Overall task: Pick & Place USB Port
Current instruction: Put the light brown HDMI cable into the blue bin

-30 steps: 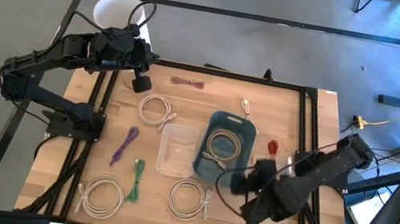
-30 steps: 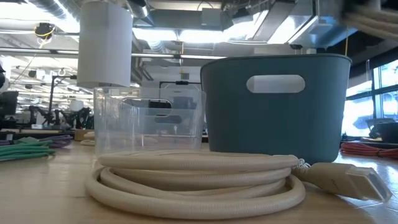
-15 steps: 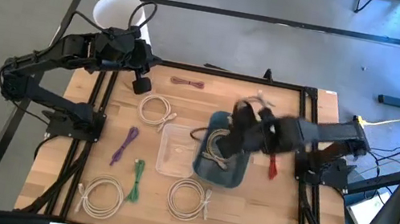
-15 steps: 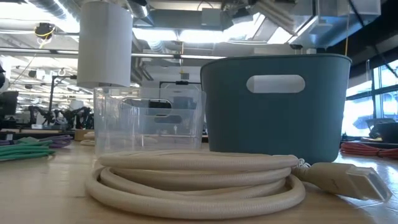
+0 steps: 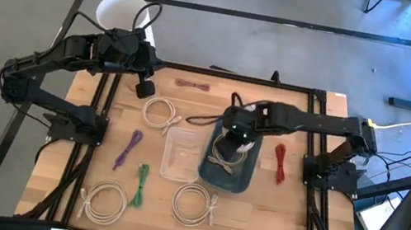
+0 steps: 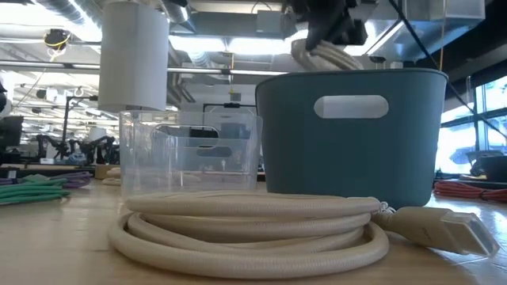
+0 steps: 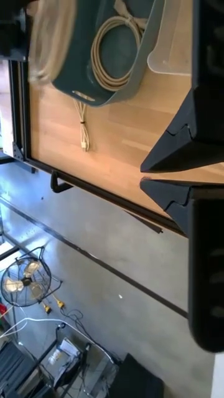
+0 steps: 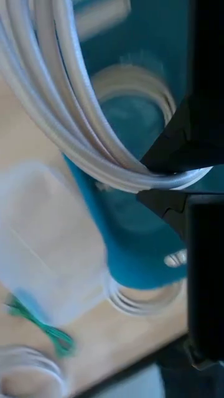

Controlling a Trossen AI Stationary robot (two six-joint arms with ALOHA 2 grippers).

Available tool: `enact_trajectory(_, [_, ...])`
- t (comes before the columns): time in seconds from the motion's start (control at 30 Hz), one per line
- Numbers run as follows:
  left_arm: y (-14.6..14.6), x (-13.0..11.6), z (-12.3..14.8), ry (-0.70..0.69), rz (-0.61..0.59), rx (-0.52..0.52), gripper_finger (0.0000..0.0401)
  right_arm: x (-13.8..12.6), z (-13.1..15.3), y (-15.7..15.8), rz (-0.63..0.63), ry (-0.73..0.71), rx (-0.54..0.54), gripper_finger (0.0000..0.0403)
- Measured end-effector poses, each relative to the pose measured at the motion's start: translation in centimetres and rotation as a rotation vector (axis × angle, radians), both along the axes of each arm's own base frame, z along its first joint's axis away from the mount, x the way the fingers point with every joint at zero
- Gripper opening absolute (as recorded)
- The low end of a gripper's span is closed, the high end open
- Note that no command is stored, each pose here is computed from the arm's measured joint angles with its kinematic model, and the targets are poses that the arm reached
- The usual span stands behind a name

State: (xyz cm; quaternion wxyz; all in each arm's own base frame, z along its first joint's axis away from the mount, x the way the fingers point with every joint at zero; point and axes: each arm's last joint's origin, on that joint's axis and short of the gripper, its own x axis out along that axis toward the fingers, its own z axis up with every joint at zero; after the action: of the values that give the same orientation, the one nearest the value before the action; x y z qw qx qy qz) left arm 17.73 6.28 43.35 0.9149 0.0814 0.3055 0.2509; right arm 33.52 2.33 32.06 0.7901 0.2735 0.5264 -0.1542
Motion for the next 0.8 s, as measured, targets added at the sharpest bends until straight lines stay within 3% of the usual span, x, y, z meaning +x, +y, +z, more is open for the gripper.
enact_trajectory(0.5, [0.0,0.0,0.0,-0.002,-0.002,-0.003,0.0022,-0.5,-11.3,-0.3,-0.08,0.012,0.201,0.0028])
enact_trajectory(0.8, [0.1,0.5,-0.3,-0.001,0.012,-0.027,0.0021,-1.5,-14.9,-1.8,-0.135,-0.03,0.245,0.0028])
